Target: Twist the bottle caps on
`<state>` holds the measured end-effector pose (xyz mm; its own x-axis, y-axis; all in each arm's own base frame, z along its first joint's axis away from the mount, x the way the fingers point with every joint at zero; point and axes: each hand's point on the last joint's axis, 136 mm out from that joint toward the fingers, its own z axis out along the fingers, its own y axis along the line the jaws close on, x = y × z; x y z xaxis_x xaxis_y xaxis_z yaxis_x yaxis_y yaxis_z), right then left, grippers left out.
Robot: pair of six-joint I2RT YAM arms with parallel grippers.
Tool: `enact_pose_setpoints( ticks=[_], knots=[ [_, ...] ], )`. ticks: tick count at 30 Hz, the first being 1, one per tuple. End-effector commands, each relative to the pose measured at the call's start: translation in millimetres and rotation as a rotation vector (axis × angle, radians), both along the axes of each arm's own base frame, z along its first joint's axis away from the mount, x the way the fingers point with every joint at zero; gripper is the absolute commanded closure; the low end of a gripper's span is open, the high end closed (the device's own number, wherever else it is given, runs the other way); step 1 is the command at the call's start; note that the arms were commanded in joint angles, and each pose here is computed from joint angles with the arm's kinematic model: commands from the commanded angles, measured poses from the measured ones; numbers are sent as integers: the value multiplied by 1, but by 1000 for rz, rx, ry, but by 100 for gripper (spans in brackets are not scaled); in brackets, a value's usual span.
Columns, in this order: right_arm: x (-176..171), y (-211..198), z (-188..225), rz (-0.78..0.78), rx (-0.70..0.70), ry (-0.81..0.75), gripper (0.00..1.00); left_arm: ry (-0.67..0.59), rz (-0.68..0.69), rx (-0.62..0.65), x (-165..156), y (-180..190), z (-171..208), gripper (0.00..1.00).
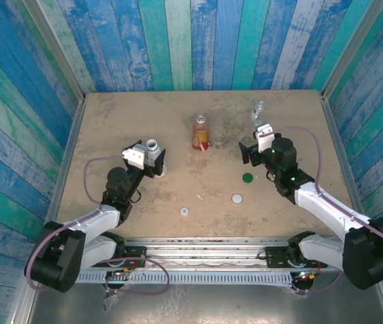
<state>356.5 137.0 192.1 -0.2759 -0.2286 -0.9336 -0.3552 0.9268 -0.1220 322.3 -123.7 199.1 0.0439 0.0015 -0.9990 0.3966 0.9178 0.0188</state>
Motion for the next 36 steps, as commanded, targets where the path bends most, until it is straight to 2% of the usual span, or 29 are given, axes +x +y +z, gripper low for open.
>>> enact_pose_setpoints(
  ticks=[1, 6, 17, 23, 25, 28, 32, 36],
  knots=[
    [6, 6, 17, 12, 14, -42, 0, -18, 10, -66, 4, 0, 4, 6],
    [6, 7, 16, 17, 12, -40, 0, 47, 17, -75, 13, -1, -18, 6],
    [13, 14, 13, 35, 22, -33, 0, 57, 30, -64, 15, 0, -49, 6],
    [14, 14, 14, 34, 20, -35, 0, 59, 12, -49, 15, -4, -60, 2],
    [14, 14, 12, 33, 20, -30, 0, 49, 8, -50, 13, -4, -59, 10],
    [14, 15, 12, 35, 24, -29, 0, 64, -4, -38, 14, -7, -61, 14],
    [13, 15, 12, 35, 29, -29, 0, 65, -15, -33, 15, -9, -61, 28],
    [13, 15, 14, 30, 32, -31, 0, 68, -24, -26, 14, -11, -63, 35]
  ],
)
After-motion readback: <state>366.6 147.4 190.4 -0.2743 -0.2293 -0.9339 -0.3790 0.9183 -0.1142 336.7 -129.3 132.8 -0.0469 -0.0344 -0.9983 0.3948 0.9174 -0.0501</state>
